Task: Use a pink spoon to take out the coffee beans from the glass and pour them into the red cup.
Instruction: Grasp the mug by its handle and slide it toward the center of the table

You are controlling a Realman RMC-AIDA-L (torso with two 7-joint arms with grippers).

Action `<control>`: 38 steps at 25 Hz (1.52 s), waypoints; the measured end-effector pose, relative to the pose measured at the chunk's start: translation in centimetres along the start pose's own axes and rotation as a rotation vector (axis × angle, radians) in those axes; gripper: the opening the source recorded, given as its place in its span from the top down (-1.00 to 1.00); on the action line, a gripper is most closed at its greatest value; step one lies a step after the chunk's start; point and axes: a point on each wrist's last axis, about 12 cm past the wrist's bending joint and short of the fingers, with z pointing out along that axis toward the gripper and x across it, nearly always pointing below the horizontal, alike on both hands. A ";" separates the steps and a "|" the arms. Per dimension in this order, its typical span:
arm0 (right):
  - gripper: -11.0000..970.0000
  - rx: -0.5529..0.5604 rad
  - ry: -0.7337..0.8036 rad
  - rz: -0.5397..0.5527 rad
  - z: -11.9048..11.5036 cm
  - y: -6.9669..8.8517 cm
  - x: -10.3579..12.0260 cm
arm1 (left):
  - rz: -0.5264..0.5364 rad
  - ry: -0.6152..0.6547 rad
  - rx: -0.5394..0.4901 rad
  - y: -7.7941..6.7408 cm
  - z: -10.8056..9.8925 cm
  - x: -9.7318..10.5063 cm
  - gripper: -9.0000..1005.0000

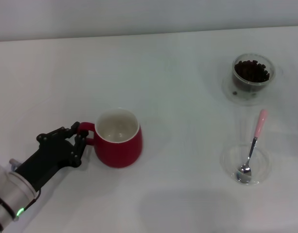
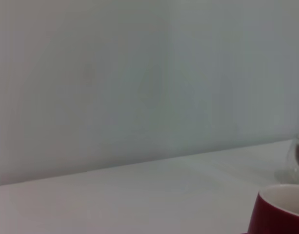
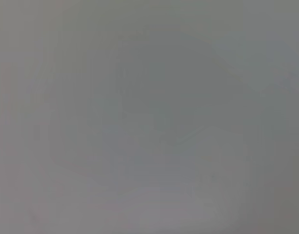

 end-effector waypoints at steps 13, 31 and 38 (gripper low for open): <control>-0.20 -0.005 -0.004 0.000 0.1 0.1 -0.1 | 0.079 0.018 0.090 0.0 2.5 -1.4 0.68; -0.20 -0.007 -0.003 0.005 0.0 0.2 0.0 | 0.157 0.037 0.189 -0.6 6.1 -3.5 0.69; -0.20 -0.012 -0.023 0.022 0.1 0.3 -0.3 | 0.170 0.034 0.207 -0.8 6.6 -3.9 0.69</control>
